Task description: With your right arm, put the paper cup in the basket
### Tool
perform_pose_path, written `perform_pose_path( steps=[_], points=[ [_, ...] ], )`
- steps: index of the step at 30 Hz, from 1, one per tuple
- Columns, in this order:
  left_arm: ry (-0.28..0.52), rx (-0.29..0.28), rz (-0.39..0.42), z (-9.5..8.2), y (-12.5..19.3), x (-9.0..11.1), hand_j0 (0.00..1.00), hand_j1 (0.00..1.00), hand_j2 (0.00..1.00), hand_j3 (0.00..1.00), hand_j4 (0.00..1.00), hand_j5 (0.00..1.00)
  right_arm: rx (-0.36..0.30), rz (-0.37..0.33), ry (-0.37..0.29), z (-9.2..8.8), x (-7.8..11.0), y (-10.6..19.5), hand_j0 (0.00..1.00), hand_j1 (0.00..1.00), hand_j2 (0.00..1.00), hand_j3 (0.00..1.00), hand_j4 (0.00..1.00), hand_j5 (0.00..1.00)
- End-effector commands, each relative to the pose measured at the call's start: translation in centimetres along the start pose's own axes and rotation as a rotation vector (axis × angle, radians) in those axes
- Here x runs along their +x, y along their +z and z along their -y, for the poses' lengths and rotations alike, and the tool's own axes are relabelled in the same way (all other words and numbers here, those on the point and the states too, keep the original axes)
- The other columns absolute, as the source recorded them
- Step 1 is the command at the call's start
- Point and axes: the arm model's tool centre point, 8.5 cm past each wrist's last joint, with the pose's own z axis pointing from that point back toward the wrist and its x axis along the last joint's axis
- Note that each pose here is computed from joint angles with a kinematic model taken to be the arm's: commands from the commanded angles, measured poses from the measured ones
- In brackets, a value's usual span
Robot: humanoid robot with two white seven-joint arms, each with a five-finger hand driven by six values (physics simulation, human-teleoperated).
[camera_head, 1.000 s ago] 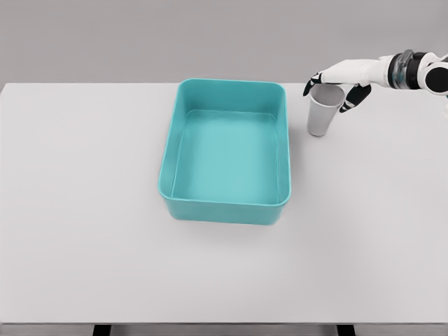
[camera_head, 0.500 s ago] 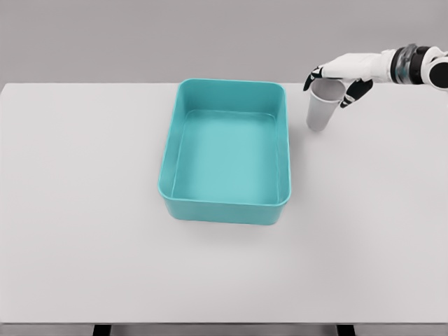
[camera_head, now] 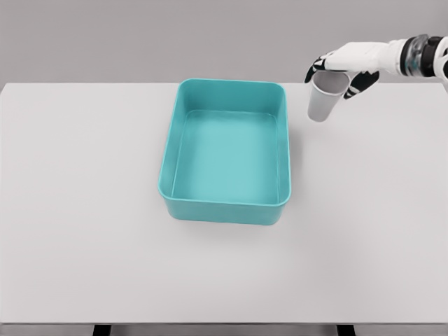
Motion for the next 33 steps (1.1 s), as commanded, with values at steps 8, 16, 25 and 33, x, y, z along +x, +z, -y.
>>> perform_pose_path(
  steps=[8,16,25,33],
  points=[
    [0.0,0.0,0.0,0.0,0.0,0.0,1.0,1.0,1.0,1.0,1.0,1.0,-0.029,0.027,0.064,1.4,1.2,1.3,0.71,0.71,0.71,0.71,0.71,0.71],
    [0.0,0.0,0.0,0.0,0.0,0.0,1.0,1.0,1.0,1.0,1.0,1.0,-0.044,0.058,0.105,2.3,2.5,1.5,0.72,0.72,0.72,0.72,0.72,0.72],
    [0.0,0.0,0.0,0.0,0.0,0.0,1.0,1.0,1.0,1.0,1.0,1.0,-0.061,0.074,0.098,2.7,2.8,1.5,0.72,0.72,0.72,0.72,0.72,0.72],
    [0.0,0.0,0.0,0.0,0.0,0.0,1.0,1.0,1.0,1.0,1.0,1.0,-0.087,0.096,0.111,3.9,3.5,1.6,0.72,0.72,0.72,0.72,0.72,0.72]
  ],
)
